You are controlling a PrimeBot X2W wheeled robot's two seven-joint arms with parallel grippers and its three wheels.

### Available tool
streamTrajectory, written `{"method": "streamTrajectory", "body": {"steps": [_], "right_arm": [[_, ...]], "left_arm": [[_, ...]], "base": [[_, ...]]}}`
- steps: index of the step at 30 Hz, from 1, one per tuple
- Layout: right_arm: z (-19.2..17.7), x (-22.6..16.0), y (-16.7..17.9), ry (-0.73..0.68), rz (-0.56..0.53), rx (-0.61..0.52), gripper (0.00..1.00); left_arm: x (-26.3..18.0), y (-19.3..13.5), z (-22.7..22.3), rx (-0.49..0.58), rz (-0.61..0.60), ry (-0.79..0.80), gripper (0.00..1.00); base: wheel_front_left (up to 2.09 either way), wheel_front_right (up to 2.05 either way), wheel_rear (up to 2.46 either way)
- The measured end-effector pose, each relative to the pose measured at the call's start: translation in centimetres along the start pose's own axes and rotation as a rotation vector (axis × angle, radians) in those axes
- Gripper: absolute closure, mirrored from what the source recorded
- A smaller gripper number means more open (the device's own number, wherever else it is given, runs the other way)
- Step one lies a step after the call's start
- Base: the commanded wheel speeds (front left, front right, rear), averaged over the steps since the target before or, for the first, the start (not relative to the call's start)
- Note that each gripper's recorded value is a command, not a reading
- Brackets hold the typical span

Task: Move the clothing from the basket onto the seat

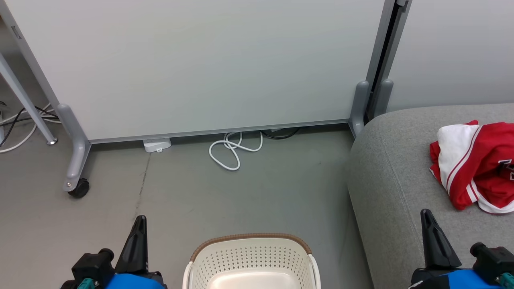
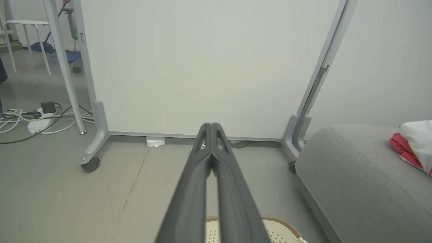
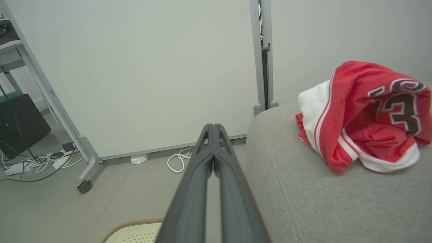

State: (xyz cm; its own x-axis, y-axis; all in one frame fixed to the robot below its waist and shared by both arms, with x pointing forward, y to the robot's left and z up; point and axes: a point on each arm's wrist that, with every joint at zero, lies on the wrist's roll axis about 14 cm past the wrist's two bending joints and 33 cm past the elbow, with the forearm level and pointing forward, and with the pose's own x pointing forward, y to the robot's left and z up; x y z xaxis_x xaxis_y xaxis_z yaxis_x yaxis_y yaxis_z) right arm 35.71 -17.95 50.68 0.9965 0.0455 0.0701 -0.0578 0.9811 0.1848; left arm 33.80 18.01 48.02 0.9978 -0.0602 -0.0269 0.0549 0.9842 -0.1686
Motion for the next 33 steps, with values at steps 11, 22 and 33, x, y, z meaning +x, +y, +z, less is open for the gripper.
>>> {"method": "streamTrajectory", "body": {"steps": [11, 22, 33], "right_arm": [[-0.3, 0.2, -0.7, 0.016, -0.045, 0.206, 1.00], [-0.4, 0.7, -1.2, 0.029, -0.079, 0.401, 1.00], [-0.6, 1.0, -1.6, 0.037, -0.102, 0.566, 1.00]], "left_arm": [[0.5, 0.9, 0.1, -0.207, 0.050, 0.009, 1.00], [1.2, 1.5, 0.4, -0.407, 0.082, 0.010, 1.00], [1.7, 1.7, 0.6, -0.575, 0.097, 0.009, 1.00]], "base": [[0.00, 0.00, 0.00], [0.00, 0.00, 0.00], [0.00, 0.00, 0.00]]}}
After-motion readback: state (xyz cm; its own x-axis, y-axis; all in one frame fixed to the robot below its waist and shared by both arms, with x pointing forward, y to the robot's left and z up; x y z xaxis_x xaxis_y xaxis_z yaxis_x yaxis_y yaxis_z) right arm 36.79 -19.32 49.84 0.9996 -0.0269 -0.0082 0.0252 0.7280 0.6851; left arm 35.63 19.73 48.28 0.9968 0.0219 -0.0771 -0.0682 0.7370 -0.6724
